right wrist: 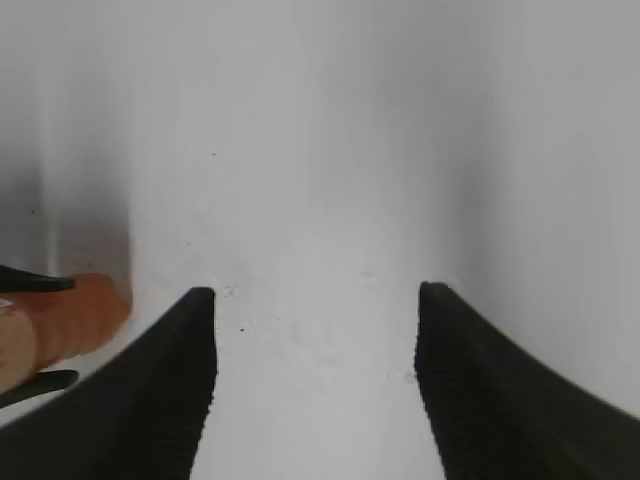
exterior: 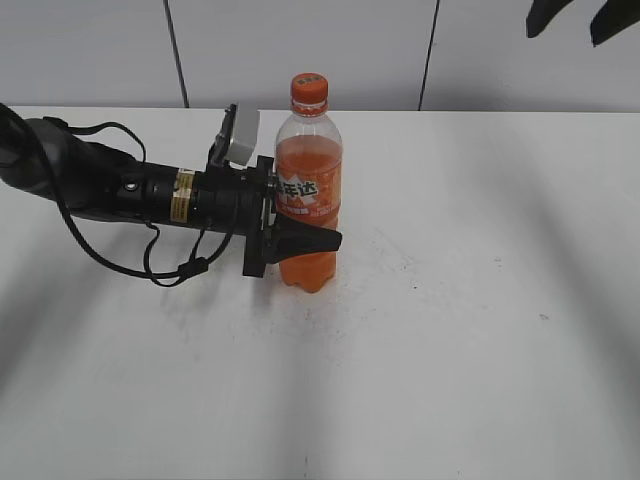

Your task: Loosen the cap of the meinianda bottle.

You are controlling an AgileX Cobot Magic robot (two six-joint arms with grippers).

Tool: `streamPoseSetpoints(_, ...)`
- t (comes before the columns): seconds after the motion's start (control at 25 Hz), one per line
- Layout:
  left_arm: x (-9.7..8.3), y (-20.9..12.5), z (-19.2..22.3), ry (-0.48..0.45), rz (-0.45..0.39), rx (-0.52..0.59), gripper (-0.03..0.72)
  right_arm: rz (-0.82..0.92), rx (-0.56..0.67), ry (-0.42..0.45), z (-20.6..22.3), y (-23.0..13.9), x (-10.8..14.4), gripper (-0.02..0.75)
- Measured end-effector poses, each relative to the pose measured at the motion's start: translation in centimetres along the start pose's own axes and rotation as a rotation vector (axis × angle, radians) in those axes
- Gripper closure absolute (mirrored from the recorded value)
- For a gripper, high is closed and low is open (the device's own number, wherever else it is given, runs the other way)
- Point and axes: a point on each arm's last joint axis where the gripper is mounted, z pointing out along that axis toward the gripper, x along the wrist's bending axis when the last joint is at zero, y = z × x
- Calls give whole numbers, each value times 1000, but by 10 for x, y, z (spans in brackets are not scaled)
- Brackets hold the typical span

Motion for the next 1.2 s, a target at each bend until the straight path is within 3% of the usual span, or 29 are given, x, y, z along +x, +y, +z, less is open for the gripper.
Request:
streamPoseSetpoints(0.56, 0, 0, 0, 0, 0, -1, 278, -35, -8, 118, 0, -6, 85, 270)
streamPoseSetpoints(1.2, -1, 0, 2, -7, 3, 2, 278, -90, -30, 179, -5, -25, 134, 272)
